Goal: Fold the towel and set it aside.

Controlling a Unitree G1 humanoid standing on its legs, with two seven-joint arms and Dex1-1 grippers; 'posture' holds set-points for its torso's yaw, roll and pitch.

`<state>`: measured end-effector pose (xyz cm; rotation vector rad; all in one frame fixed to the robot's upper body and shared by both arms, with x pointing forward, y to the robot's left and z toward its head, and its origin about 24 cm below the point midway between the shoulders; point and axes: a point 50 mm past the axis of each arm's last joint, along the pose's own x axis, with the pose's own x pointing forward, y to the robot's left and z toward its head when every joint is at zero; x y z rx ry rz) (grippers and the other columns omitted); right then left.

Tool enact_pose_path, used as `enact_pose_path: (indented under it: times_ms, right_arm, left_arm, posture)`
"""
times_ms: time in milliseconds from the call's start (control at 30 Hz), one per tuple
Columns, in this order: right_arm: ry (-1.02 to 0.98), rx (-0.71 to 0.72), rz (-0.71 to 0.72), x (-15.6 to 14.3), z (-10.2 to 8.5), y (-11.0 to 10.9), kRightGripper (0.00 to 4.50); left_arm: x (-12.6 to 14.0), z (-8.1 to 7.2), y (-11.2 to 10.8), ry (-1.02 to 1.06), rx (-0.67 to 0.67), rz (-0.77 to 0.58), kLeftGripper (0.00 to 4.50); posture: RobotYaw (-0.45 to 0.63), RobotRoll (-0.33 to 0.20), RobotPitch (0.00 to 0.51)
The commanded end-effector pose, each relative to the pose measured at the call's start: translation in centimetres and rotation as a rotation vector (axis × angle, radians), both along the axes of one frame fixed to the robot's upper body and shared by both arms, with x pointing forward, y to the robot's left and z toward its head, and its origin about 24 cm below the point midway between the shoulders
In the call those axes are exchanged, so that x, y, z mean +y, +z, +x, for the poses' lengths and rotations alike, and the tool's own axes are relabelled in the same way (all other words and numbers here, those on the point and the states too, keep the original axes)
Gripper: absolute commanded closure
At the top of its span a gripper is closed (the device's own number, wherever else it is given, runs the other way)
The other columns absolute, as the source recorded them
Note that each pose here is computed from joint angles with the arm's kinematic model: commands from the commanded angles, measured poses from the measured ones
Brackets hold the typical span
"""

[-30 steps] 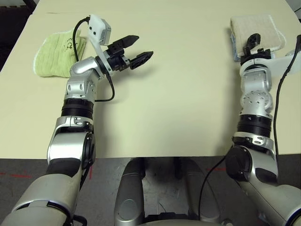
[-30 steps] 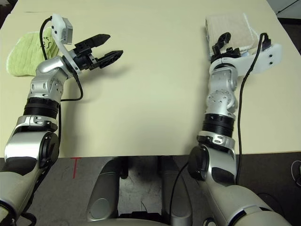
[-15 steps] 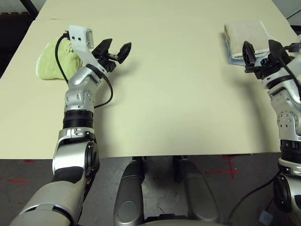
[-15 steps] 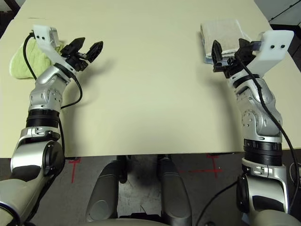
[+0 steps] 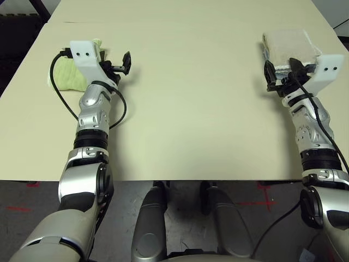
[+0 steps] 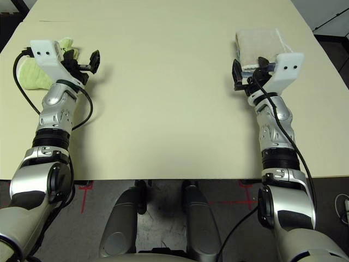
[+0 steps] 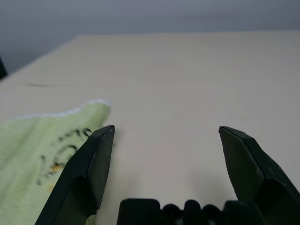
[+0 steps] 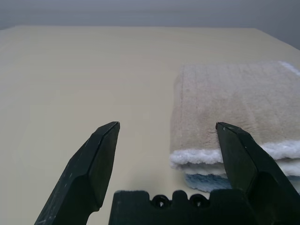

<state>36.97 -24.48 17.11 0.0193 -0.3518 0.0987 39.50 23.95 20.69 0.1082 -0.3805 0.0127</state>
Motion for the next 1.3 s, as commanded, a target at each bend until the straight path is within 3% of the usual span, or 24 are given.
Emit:
enact_pose_path:
  times_ms: [33, 333, 1300]
  right_arm:
    - [-0.068, -0.018, 0.044, -0.1, 0.4, -0.3, 0.04]
    - [-0.157, -0.017, 0.07, 0.2, 1.3, 0.1, 0.04]
    - [-0.039, 0.036, 0.066, 1.0, 1.3, -0.5, 0.04]
  left_arm:
    - [0.1, 0.0, -0.2, 0.048, -0.022, 0.047, 0.0]
    - [1.3, -0.1, -1.0, 0.121, 0.015, 0.071, 0.0]
    - [1.8, -0.1, -2.5, 0.094, 0.142, 0.07, 0.0]
  posture:
    - [0.09, 0.0, 0.221]
    - [0.09, 0.0, 0.197]
    - [0.09, 0.0, 0.181]
